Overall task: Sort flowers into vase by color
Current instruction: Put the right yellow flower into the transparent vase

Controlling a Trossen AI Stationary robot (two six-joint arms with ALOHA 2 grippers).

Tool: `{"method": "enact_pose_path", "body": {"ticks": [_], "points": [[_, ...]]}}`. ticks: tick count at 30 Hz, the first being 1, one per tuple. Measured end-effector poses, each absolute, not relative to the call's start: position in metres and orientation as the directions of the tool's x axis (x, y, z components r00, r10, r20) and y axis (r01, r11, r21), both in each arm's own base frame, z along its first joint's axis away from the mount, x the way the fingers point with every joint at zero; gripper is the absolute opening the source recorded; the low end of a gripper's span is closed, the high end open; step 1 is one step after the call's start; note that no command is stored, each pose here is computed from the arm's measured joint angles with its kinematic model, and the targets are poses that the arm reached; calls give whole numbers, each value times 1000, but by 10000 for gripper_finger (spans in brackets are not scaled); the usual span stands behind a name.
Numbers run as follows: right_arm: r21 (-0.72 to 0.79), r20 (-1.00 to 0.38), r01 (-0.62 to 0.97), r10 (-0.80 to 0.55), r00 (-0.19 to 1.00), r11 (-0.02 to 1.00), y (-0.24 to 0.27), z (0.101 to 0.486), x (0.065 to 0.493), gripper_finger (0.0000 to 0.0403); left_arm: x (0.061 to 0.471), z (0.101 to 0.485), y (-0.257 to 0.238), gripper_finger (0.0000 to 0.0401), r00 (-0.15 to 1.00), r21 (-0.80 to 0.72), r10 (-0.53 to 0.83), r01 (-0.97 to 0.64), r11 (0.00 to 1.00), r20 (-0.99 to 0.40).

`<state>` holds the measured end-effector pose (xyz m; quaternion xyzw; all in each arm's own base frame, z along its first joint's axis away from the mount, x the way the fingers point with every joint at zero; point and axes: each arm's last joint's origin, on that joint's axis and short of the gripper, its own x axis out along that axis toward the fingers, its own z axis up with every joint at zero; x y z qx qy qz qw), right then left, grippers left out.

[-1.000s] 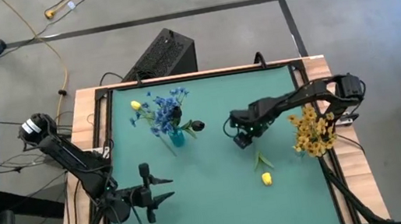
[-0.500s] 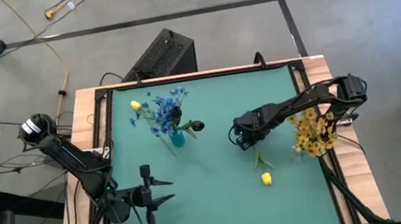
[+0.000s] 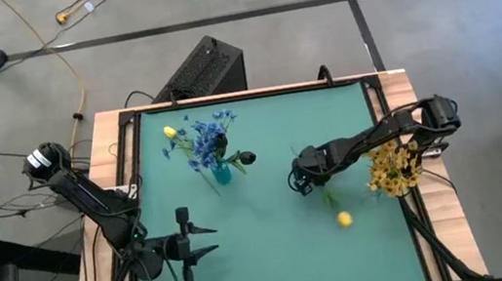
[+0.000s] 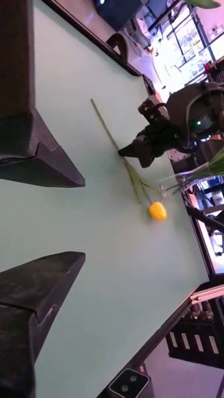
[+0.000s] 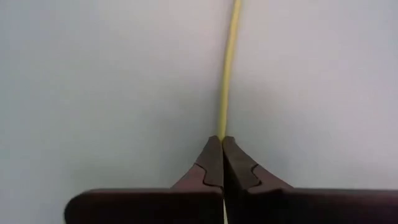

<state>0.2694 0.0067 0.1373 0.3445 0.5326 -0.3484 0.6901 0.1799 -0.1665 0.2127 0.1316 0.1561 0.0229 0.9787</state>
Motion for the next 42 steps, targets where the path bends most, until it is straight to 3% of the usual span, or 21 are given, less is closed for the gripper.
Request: {"method": "enact_pose_path", "body": {"ticks": [4,9,19,25,31,42], "points": [[137,-964,845,-127,234,518,1,144,279,23,180,213,-166,169,950,265,86,-4,964,-300],[269,-880,767,-175,442,582,-13,177,309,18,180,213,-166,169,950,276,87,-1,961,-299],[295,-658,591,-289,696,751,-53,291,326,19,180,212,-166,169,950,274,88,-2,962,-301],[155,-469,552,-431,771,819,-53,372,292,19,180,213,-166,169,950,266,87,-4,964,-301],[-38,-308,520,-505,806,853,-32,420,241,19,180,212,-166,169,949,266,88,-5,964,-301],[-320,-257,420,-504,824,849,1,444,164,19,183,213,-163,169,949,272,112,-30,962,-294]]}}
